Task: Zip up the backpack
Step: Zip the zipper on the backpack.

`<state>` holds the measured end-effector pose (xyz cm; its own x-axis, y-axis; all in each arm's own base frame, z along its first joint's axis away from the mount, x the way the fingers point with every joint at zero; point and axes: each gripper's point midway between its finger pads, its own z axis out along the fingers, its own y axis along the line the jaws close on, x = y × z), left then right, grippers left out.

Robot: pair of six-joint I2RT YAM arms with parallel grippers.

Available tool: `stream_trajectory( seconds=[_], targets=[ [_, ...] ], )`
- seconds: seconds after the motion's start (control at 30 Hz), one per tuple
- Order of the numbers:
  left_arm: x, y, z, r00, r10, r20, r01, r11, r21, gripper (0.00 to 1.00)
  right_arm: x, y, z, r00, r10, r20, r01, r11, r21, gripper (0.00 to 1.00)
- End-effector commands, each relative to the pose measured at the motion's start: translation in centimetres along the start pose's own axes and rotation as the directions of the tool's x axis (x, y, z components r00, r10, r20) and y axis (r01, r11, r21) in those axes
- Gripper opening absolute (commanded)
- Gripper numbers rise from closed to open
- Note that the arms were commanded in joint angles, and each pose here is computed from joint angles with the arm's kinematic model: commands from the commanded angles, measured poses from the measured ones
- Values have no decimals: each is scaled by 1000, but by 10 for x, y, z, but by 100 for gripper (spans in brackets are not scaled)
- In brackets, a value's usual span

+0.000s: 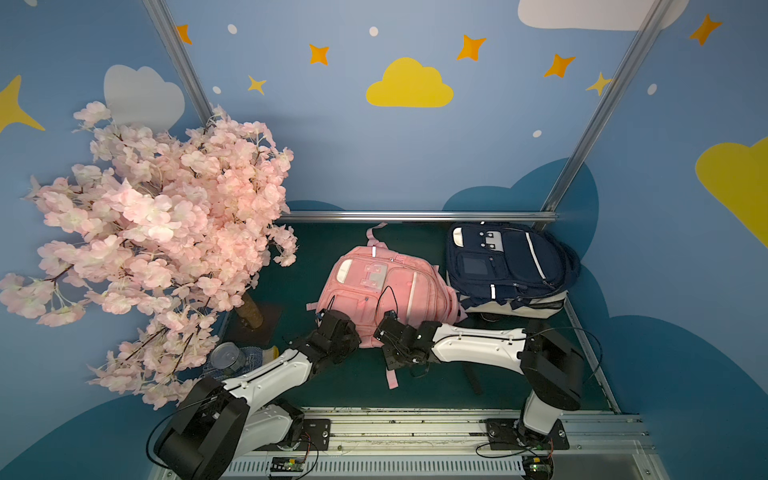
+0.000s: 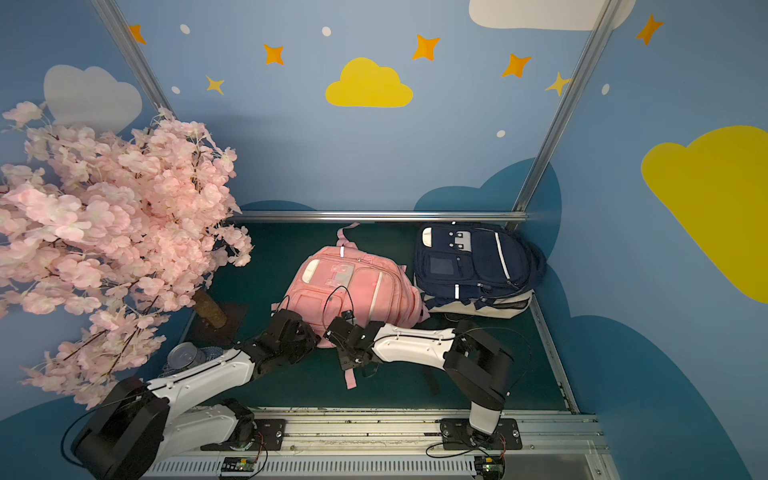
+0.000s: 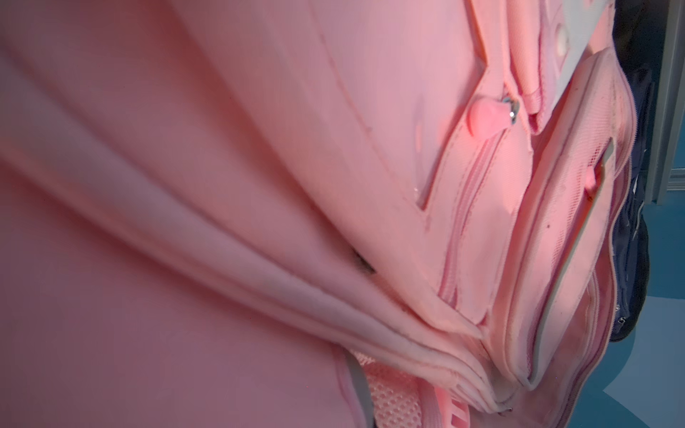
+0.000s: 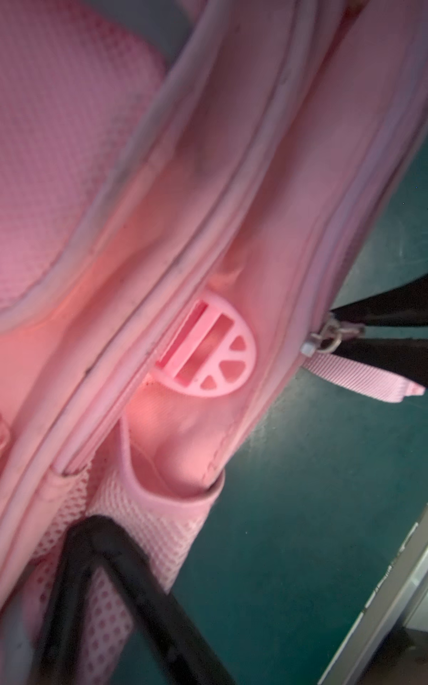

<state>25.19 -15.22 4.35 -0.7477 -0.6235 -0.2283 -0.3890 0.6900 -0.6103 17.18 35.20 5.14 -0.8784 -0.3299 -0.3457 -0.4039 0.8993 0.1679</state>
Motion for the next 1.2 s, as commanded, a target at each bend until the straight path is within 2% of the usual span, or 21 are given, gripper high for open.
stream_trajectory(
  seconds=[0.0,0.33,0.43,0.57,0.63,0.77,0.83,1.0,1.17],
  targets=[
    [-25,-8,-9,995,25,95,-26,1000,6,2,17,-35,-7,997,50,-56,-46,995,85,0],
    [-43,5,-29,984,38,173,-34,999,-25,2,13,-98,-28,985,173,3,-171,972,159,0],
    [-48,2,-28,983,52,176,-47,998,-33,2,7,-91,-32,988,153,18,-154,979,137,0],
    [-61,-4,-22,983,78,163,-69,996,-57,3,-1,-46,-31,998,51,24,-53,997,56,0],
    [-64,-6,-18,986,81,144,-73,995,-62,12,-3,-19,-27,1000,-4,22,3,1000,8,0],
    [-57,0,-27,990,92,109,-80,991,-110,48,-11,25,-23,999,-46,30,49,993,-107,0],
    [-45,4,-31,994,65,84,-57,994,-94,58,-15,37,-23,997,-63,42,68,989,-132,0],
    [-6,12,-37,1000,11,23,-10,999,-37,67,-19,52,-20,994,-97,44,103,980,-172,0],
    [18,11,-31,1000,0,-28,0,1000,-26,68,-16,61,-16,992,-122,34,126,974,-190,0]
  ],
)
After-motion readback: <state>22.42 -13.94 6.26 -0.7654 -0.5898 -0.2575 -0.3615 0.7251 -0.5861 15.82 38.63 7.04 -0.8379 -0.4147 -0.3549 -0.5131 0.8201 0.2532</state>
